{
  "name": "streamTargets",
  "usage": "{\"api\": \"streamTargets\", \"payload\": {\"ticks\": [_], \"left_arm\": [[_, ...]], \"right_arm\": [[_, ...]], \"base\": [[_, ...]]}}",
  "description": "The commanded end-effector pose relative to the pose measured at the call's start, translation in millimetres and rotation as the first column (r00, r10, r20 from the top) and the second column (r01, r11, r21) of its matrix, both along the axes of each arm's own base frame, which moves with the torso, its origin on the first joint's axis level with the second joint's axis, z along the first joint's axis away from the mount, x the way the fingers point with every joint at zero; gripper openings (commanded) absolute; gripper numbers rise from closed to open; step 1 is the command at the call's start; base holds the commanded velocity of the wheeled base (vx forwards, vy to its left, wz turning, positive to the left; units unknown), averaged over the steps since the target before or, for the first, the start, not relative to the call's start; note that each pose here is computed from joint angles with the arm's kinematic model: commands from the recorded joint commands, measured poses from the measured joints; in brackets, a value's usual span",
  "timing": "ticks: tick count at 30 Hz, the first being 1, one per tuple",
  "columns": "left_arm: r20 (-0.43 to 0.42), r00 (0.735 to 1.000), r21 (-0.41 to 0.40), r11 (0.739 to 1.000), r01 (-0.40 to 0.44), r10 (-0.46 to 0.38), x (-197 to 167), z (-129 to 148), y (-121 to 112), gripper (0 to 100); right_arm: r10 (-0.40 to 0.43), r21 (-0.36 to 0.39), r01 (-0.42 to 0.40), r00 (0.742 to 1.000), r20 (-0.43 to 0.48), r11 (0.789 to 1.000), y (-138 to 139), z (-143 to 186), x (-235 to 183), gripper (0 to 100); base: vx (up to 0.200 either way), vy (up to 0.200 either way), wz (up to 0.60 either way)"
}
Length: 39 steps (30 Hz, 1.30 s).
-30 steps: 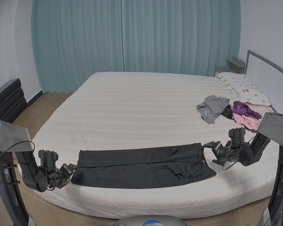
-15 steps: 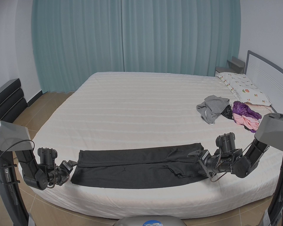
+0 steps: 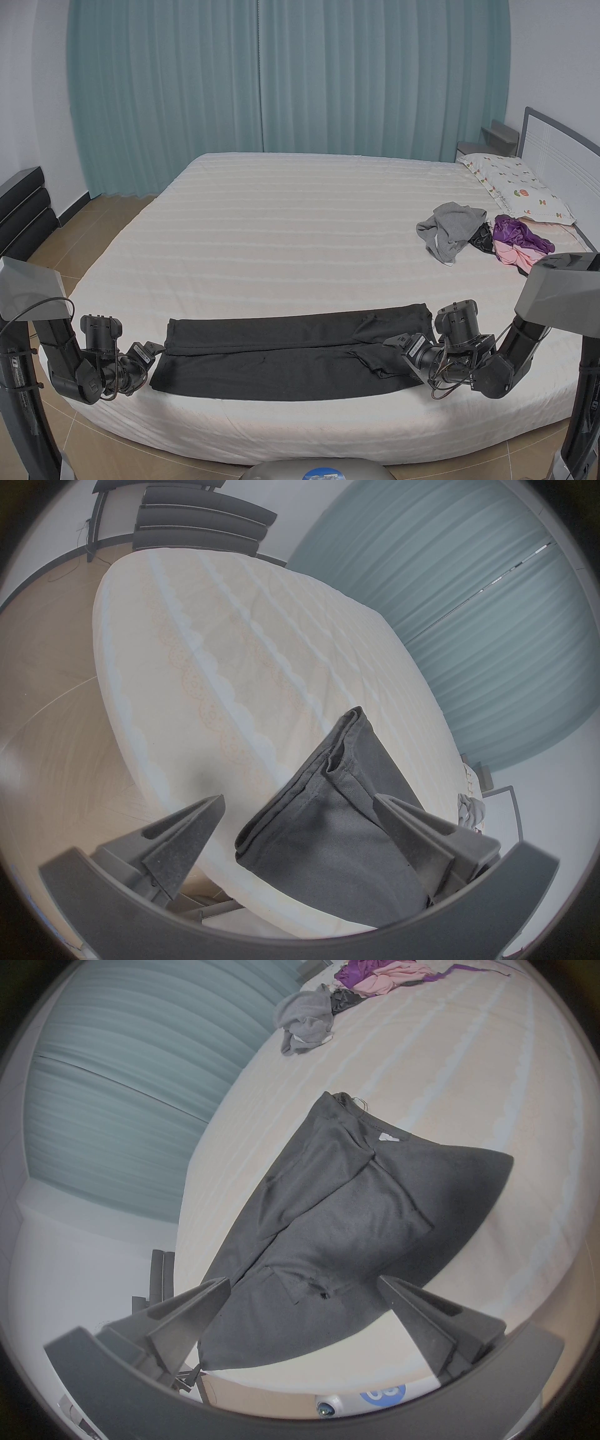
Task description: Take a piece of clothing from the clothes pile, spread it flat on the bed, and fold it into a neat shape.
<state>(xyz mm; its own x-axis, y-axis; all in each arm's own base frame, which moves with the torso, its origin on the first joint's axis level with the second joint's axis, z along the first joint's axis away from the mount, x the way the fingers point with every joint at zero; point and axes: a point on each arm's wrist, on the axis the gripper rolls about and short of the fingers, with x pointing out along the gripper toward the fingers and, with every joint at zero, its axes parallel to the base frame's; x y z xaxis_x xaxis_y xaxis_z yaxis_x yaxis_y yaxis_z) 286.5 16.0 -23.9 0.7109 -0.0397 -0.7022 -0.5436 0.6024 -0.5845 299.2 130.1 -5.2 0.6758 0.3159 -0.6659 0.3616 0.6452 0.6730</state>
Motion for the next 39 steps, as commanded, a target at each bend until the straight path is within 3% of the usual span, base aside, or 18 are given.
{"api": "streamTargets", "payload": {"ticks": [1, 34, 35, 39], "left_arm": [[-0.005, 1.0, 0.001, 1.0, 0.001, -0.001, -0.1, -1.4, -0.3, 100], [-0.004, 1.0, 0.009, 1.0, -0.003, 0.003, 0.4, -1.6, -0.5, 100], [-0.004, 1.0, 0.009, 1.0, -0.003, 0.003, 0.4, -1.6, -0.5, 100], [-0.005, 1.0, 0.009, 1.0, -0.003, 0.003, 0.0, -1.8, -0.5, 100]], "right_arm": [[0.007, -0.027, -0.008, 1.0, -0.025, 1.0, 5.1, -17.2, -3.0, 100], [-0.005, -0.092, 0.003, 1.0, -0.022, 0.996, 13.1, -29.2, -1.3, 100], [-0.004, -0.091, 0.002, 1.0, -0.022, 0.996, 13.6, -29.2, -1.5, 0], [-0.004, -0.09, 0.003, 1.0, -0.021, 0.996, 13.6, -28.7, -1.5, 0]], "base": [[0.0, 0.0, 0.0], [0.0, 0.0, 0.0], [0.0, 0.0, 0.0], [0.0, 0.0, 0.0]]}}
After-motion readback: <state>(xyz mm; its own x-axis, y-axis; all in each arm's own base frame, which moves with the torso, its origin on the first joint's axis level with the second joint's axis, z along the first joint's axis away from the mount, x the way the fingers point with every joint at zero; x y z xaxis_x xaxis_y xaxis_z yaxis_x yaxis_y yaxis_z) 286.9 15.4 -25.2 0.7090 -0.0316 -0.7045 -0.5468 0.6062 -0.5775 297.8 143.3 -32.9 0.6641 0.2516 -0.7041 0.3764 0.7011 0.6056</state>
